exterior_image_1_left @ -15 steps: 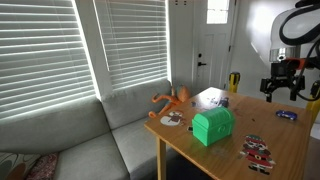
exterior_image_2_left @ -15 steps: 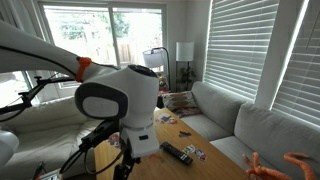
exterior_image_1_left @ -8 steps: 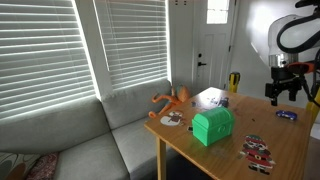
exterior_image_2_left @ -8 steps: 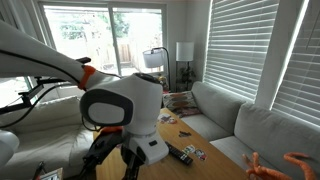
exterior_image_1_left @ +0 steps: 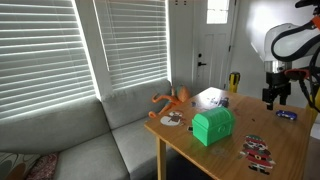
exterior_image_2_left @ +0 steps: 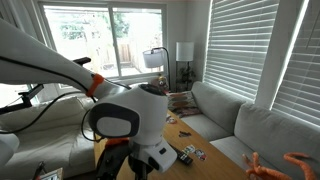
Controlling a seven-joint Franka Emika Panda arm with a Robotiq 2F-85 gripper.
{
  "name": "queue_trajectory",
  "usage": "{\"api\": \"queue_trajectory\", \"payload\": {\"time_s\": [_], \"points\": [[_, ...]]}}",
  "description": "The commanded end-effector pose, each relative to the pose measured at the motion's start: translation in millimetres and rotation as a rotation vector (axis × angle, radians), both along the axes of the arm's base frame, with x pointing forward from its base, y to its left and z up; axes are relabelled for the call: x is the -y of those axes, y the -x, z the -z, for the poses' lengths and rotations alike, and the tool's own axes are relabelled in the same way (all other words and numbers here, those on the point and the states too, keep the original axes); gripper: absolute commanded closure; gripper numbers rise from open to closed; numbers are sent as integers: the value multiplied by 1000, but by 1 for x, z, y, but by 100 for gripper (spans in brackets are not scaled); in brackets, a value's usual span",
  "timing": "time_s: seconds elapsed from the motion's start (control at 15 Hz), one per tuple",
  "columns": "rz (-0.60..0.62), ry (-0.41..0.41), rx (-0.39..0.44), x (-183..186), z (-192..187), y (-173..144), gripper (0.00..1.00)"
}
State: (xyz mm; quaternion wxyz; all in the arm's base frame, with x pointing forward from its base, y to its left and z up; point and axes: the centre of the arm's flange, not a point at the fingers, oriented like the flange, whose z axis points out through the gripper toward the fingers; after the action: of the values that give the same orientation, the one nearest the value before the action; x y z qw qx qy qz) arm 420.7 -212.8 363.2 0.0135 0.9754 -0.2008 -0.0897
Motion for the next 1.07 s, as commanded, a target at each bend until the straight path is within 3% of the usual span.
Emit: {"api": "queue_trajectory", "payload": {"time_s": [0.0, 0.07, 0.27, 0.33, 0.47, 1.0], "points": [[-30, -62, 18, 5, 7, -5, 18], [-35, -79, 17, 4, 8, -4, 5], [-53, -113, 15, 5, 11, -3, 2], [-59, -120, 15, 5, 11, -3, 5], [-72, -126, 13, 6, 12, -3, 27], [-113, -130, -11, 10, 11, 2, 85]]}}
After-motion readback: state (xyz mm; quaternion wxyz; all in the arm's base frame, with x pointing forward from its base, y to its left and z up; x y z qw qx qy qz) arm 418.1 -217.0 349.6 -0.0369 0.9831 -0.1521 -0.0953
